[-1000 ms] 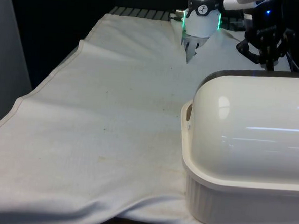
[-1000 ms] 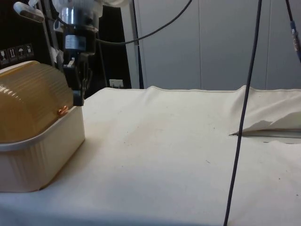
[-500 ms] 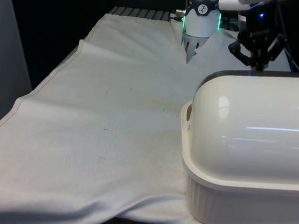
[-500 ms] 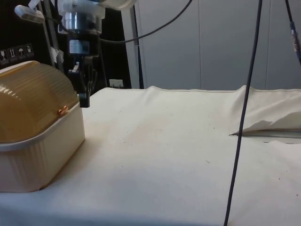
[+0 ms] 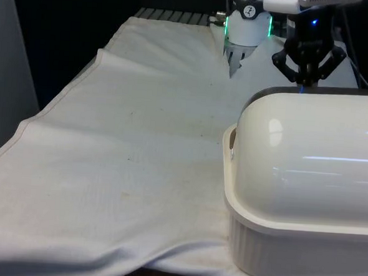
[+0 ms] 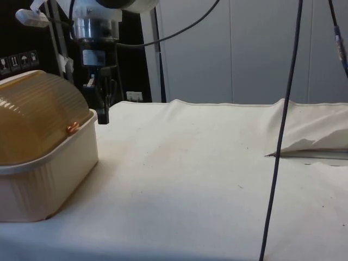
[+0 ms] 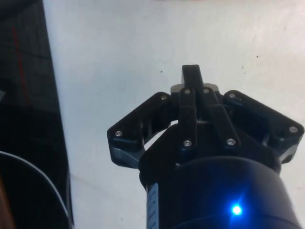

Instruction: Open the lid, then close it.

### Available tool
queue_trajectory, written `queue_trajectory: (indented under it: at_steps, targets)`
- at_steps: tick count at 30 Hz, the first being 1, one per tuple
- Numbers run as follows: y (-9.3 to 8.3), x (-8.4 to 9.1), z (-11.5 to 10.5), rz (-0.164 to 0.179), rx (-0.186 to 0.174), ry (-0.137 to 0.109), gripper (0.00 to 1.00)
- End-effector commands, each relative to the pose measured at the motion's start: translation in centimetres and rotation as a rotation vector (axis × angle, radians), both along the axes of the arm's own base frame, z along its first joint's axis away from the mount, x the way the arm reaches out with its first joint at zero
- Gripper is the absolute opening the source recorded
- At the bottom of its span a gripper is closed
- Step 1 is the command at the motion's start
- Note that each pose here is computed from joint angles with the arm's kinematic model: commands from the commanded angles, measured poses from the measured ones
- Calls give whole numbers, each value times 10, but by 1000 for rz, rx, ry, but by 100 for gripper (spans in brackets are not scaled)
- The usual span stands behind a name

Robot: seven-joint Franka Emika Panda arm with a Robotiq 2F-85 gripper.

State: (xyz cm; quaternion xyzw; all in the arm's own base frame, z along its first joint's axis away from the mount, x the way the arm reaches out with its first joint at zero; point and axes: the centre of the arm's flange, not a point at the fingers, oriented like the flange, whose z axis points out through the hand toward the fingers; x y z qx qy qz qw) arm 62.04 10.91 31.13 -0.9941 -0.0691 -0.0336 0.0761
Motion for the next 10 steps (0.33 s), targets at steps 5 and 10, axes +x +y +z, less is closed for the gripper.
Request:
queue_trajectory:
  at_steps: [5,10]
  targets:
    - [-2,-1,-5,-32,-26,0,0]
    - [-3,-2,-8,-42,-20,15,0]
